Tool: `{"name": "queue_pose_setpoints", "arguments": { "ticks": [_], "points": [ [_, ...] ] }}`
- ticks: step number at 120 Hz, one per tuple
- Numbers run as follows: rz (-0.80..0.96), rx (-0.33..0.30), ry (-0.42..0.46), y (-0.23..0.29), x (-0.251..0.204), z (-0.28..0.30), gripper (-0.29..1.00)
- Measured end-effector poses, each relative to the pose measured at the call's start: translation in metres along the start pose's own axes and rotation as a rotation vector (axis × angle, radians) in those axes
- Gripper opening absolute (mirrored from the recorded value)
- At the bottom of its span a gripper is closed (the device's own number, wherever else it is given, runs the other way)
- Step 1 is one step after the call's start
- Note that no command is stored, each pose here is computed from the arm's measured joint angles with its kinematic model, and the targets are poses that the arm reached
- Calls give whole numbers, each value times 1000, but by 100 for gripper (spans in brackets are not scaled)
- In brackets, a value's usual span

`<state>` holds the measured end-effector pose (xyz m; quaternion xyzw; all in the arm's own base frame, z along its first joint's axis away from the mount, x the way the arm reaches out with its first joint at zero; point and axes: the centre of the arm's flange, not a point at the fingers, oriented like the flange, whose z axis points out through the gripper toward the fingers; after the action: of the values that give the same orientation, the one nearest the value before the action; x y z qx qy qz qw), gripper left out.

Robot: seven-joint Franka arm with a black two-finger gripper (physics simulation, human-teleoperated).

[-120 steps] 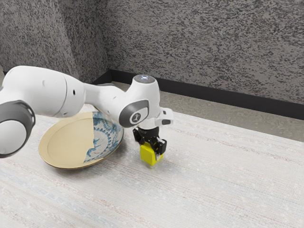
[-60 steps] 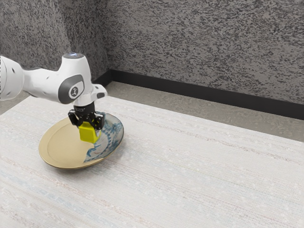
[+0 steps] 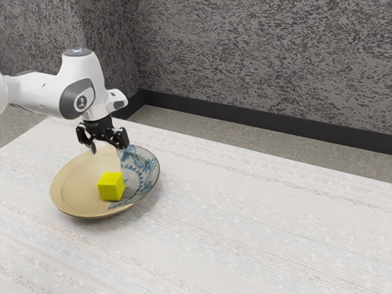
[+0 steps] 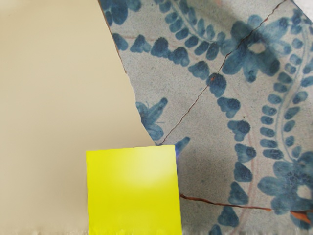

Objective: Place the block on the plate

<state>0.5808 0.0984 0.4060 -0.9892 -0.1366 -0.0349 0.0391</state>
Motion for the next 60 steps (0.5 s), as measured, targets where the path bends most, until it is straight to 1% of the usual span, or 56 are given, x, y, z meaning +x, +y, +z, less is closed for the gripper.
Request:
{"name": "queue_pose_setpoints", "arguments": {
  "ticks": [12,31,39,60],
  "points": [
    [54,-1,7,20,-7,-33,67],
    [159,-44,22,55,6,-94,69],
    [194,-55,16,57,8,-117,69],
    [278,-65,-15,56,3,-156,70]
  ]
}}
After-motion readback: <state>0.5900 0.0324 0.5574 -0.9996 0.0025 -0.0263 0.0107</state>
